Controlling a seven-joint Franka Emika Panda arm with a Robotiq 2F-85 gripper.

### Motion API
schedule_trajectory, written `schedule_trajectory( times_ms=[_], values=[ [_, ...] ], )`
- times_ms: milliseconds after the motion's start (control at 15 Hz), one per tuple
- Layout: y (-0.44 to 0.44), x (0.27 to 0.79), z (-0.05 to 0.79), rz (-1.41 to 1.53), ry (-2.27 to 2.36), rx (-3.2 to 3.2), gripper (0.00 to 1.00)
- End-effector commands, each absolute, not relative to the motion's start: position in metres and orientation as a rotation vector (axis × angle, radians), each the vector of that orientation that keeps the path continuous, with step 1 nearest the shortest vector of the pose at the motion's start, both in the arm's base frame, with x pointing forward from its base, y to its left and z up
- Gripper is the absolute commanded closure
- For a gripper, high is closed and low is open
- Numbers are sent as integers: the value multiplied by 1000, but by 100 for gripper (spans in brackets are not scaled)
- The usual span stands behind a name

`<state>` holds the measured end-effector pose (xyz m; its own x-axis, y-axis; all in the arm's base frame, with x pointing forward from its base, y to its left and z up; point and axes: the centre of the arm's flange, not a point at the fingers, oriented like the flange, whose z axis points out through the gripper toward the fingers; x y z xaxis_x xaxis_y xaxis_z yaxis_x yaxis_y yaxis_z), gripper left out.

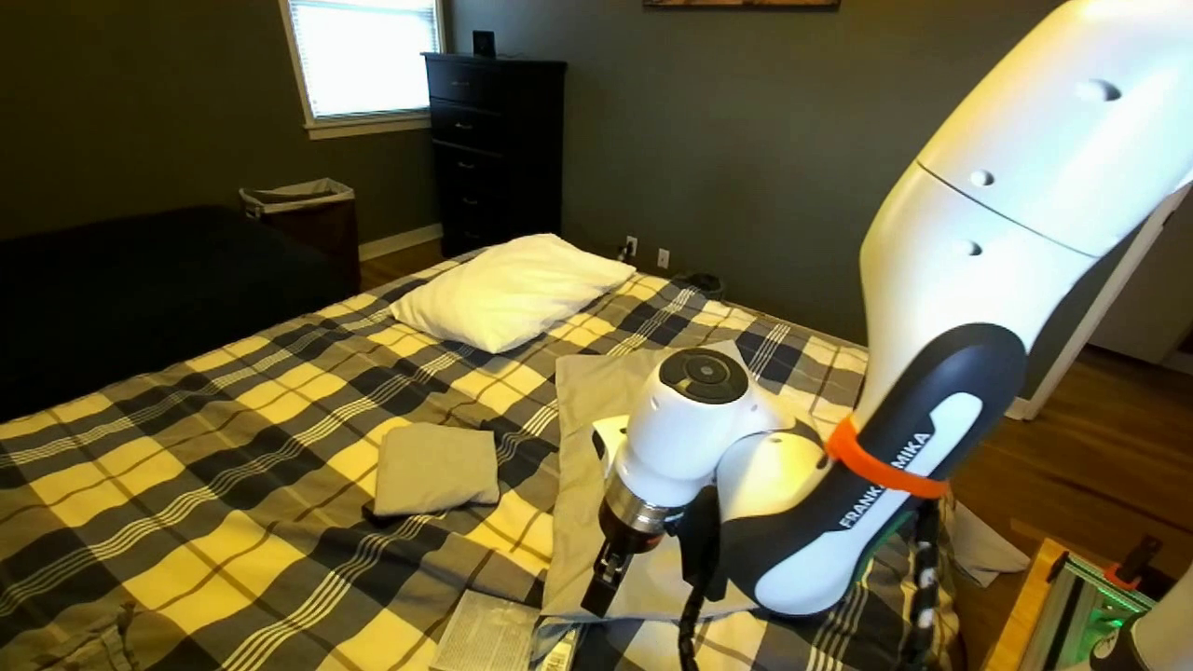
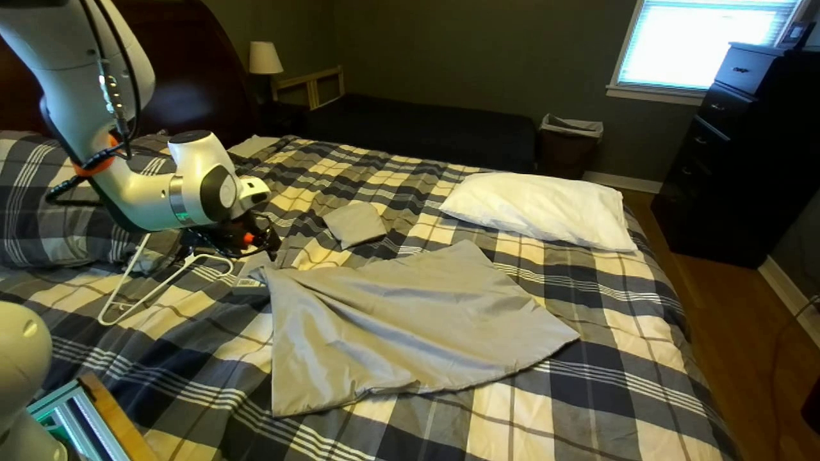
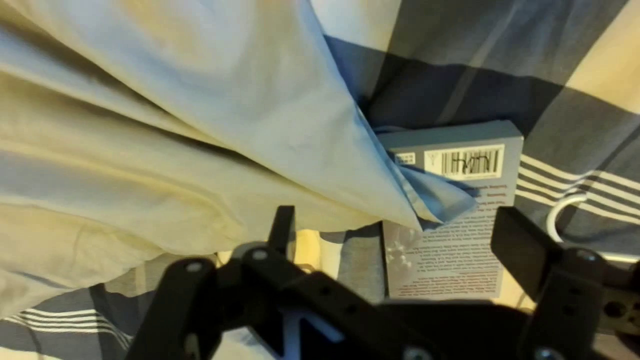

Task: Straighten the grey pillow case.

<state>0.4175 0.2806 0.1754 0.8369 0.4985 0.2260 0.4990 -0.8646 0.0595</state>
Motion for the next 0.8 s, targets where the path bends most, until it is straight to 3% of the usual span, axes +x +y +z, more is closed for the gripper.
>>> schedule_trajectory(
  times_ms=[0,733],
  values=[
    [246,370,195,-406,-748,-3115,0],
    [127,343,165,60,-555,-3437,0]
  ],
)
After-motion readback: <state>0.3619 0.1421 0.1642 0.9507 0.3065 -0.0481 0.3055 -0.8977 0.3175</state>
